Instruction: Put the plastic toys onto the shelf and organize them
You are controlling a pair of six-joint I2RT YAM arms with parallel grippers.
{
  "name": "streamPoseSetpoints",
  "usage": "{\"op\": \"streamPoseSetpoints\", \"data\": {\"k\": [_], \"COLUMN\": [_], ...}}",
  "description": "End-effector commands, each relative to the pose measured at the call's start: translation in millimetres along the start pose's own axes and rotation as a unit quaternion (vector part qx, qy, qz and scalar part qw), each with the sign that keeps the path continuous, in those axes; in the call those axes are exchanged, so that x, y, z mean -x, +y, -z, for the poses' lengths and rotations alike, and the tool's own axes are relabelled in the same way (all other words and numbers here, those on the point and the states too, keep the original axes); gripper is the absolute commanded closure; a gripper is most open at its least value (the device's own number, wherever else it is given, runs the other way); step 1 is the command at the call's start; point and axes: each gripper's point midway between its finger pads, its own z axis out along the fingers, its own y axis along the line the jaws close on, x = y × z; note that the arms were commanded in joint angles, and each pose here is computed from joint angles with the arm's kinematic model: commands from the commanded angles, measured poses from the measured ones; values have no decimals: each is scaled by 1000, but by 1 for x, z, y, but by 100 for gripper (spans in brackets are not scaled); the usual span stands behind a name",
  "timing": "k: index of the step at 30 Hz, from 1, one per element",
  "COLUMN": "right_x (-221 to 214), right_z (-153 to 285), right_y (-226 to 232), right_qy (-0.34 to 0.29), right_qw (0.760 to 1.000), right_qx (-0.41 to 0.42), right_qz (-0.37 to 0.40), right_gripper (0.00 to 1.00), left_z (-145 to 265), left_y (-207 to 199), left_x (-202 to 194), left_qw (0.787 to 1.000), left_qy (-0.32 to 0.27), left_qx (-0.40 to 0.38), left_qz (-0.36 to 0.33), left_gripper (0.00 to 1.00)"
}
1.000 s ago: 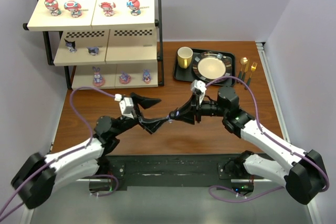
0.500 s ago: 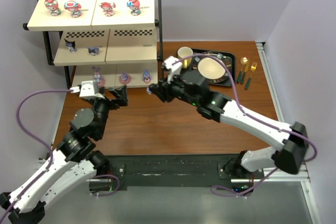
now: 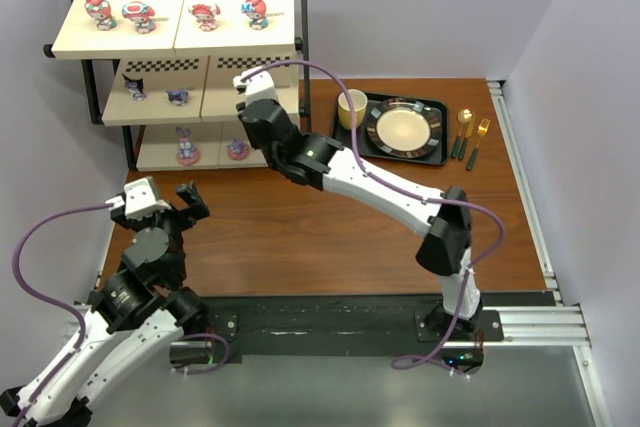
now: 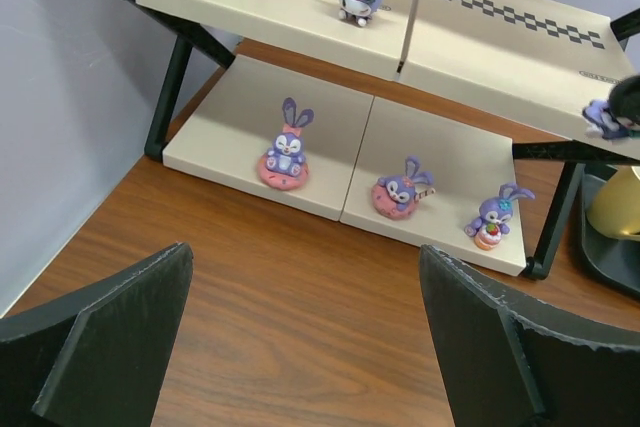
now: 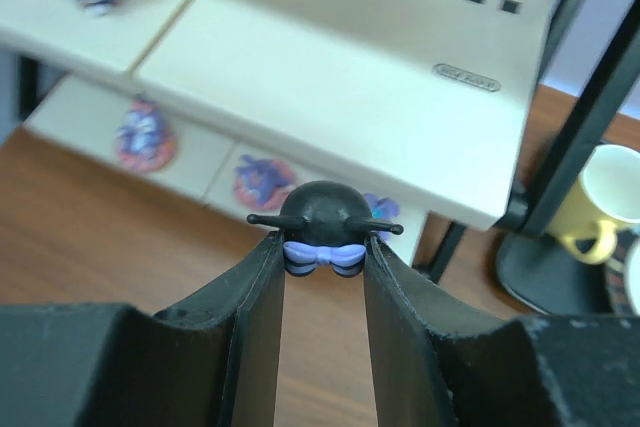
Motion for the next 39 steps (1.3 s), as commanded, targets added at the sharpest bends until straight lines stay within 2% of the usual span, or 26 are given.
{"op": "streamPoseSetpoints", "data": {"k": [1,2,4,5,10,24,33,34,39], "right_x": [31,43,34,46,45,33,23,22,23], "right_z": [-5,-5,-17,-16,-28,-55,-67,-68,-70], "right_y": [-24,-22,-15,-16,-20,-45,-46,-46,-46], "right_qy": [-26,-38,-34,-45,-53,-45,-48,-48,-51], "right_qw": [996,995,995,994,991,989,988,988,988], "right_qx": [-86,-86,-90,-93,-111,-110,-111,-111,-110], "right_qz": [-11,-23,-19,-31,-47,-90,-93,-94,-94], "right_gripper": [100,100,100,100,100,100,100,99,77], "left_z": [-1,-2,-2,-1,-1,-5,-6,-6,-7], "left_y": [10,10,12,13,13,7,5,4,3], "left_x": [1,2,2,3,2,-2,-3,-3,-4], "left_qw": [1000,999,999,999,1000,1000,1000,1000,999], "left_qy": [-6,-7,-7,-9,-13,-7,-5,-5,-3], "left_qx": [25,27,30,31,24,11,8,7,4], "left_qz": [-14,-15,-18,-16,-12,-25,-30,-30,-33], "left_gripper": [0,0,0,0,0,0,0,0,0]}}
